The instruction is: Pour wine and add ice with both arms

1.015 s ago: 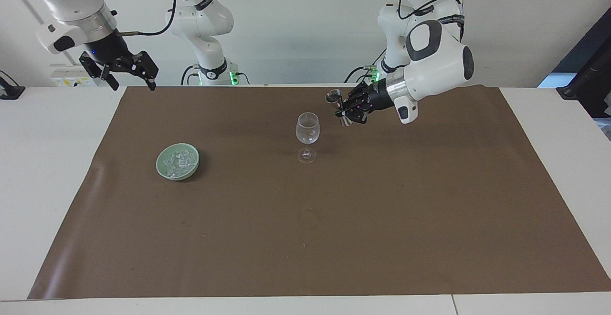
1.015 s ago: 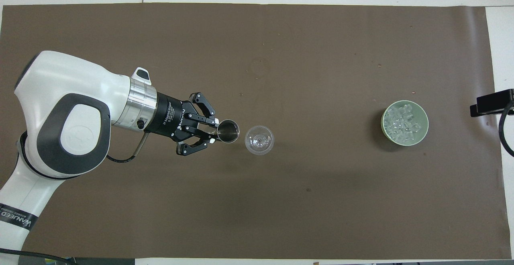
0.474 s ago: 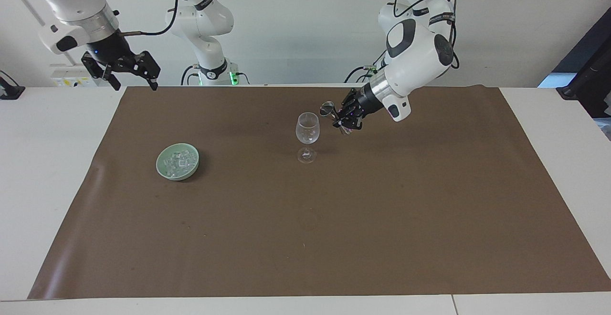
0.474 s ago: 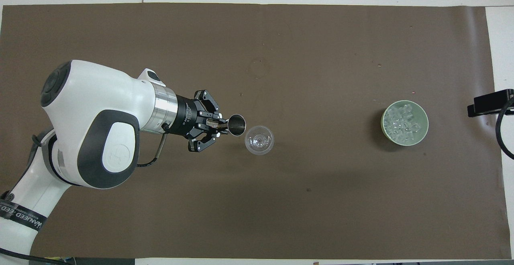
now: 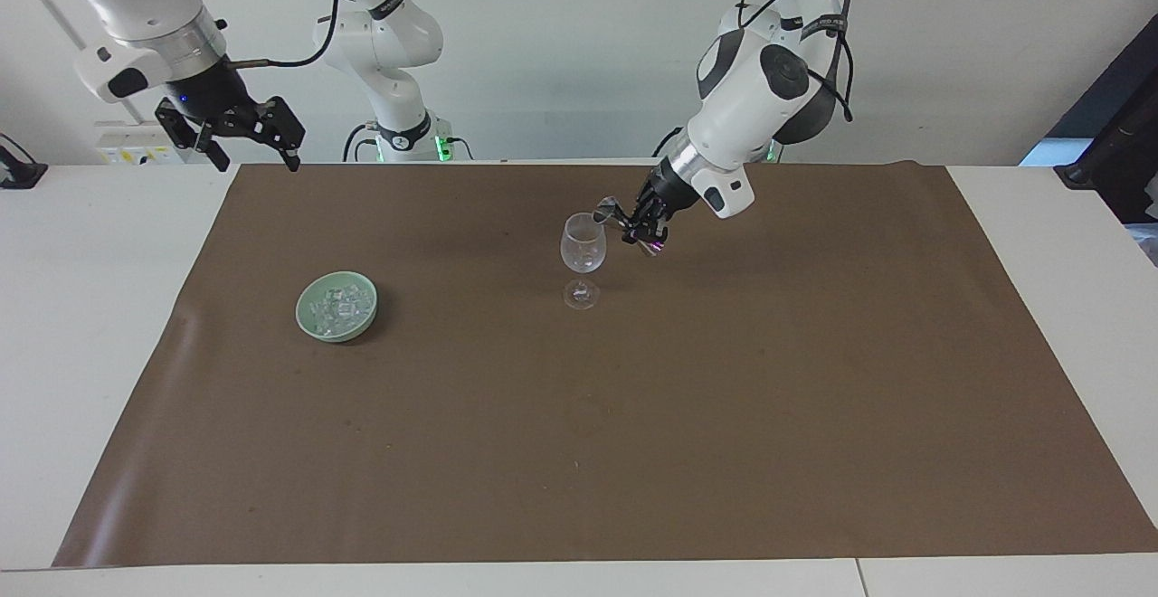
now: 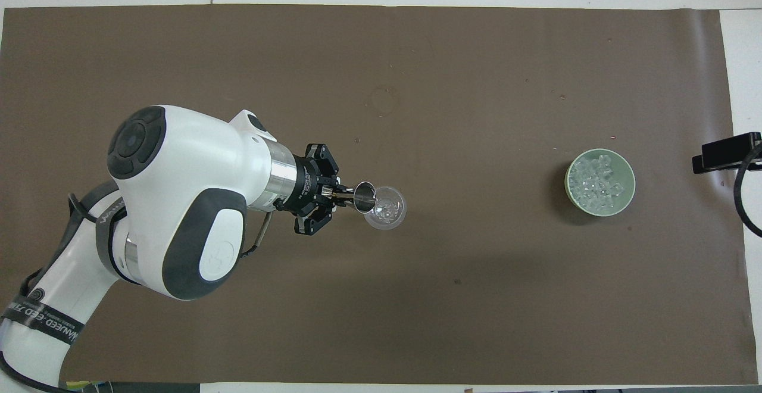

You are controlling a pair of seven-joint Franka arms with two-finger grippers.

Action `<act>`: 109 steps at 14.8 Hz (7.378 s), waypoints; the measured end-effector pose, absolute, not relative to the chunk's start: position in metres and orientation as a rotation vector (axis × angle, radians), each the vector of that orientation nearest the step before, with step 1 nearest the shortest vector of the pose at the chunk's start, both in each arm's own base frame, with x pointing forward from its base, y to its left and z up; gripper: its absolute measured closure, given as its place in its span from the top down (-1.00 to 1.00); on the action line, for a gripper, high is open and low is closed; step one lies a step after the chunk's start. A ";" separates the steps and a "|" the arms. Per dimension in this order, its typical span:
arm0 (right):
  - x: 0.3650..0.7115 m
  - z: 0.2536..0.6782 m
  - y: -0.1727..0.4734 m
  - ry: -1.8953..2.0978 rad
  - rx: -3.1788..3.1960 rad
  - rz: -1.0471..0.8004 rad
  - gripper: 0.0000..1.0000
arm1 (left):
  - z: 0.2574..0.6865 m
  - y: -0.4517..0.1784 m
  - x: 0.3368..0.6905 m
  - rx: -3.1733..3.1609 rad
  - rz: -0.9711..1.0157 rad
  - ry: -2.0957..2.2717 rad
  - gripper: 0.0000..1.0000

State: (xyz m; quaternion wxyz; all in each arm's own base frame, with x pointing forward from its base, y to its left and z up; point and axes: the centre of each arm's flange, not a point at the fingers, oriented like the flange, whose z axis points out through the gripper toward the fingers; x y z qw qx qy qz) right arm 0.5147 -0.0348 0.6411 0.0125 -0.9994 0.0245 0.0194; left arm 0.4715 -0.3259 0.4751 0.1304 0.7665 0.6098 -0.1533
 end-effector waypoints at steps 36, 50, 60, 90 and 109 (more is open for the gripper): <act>0.531 0.597 -0.005 -0.152 -3.061 -0.029 1.00 | 0.502 -0.414 0.407 2.472 0.533 1.650 -0.58; 0.551 0.453 -0.015 -0.397 -3.063 -0.105 0.95 | 0.499 -0.303 0.497 2.271 -0.220 1.791 -0.58; 0.534 0.387 -0.027 -0.179 -3.079 0.006 0.45 | 0.468 -0.095 0.564 1.853 -0.574 1.710 -0.58; 0.539 0.316 -0.032 -0.110 -3.092 0.103 0.05 | 0.237 0.144 0.576 1.184 -0.870 1.593 -0.46; 0.548 0.340 -0.025 -0.134 -3.080 0.158 -0.44 | 0.338 0.177 0.618 2.018 -0.631 1.584 1.00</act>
